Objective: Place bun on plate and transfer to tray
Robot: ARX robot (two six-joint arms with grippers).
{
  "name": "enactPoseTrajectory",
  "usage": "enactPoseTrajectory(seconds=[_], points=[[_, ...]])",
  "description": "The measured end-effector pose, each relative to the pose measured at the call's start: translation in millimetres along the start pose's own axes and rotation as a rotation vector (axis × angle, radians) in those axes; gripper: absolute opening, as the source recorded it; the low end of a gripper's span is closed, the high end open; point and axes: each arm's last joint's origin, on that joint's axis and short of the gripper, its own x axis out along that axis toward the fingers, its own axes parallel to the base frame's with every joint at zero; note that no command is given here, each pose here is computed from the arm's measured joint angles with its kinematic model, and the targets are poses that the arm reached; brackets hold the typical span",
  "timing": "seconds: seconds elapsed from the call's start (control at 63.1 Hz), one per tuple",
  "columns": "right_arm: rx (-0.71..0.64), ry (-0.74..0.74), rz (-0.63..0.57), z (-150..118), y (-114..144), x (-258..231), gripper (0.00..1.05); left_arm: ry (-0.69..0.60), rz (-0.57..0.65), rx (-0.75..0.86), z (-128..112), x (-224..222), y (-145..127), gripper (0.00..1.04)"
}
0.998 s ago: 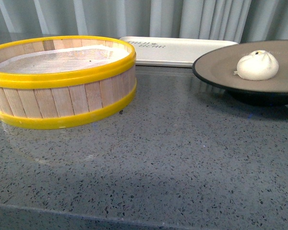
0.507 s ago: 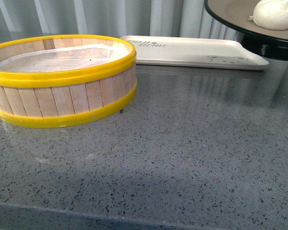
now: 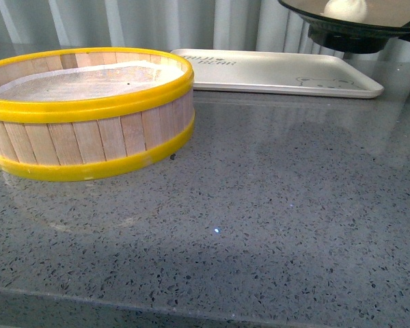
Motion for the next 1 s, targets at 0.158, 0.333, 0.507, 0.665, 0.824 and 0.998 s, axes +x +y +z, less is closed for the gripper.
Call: enactPoseTrajectory(seconds=[0.158, 0.333, 0.507, 0.665, 0.824, 0.998], points=[[0.013, 0.047, -0.018, 7.1, 5.5, 37.4, 0.03, 0.0, 0.0, 0.0, 0.0, 0.0, 0.0, 0.98], [0.018, 0.075, -0.011, 12.6, 9.1, 64.1, 0.03, 0.0, 0.0, 0.0, 0.0, 0.0, 0.0, 0.98], [0.017, 0.095, -0.011, 20.1, 11.6, 80.8, 0.03, 0.0, 0.0, 0.0, 0.0, 0.0, 0.0, 0.98], [0.017, 0.111, -0.032, 20.7, 8.8, 92.0, 0.03, 0.0, 0.0, 0.0, 0.0, 0.0, 0.0, 0.98], [0.017, 0.132, -0.047, 21.7, 3.7, 106.2, 0.03, 0.0, 0.0, 0.0, 0.0, 0.0, 0.0, 0.98], [0.008, 0.166, -0.071, 21.3, -4.0, 115.4, 0.03, 0.0, 0.0, 0.0, 0.0, 0.0, 0.0, 0.98]])
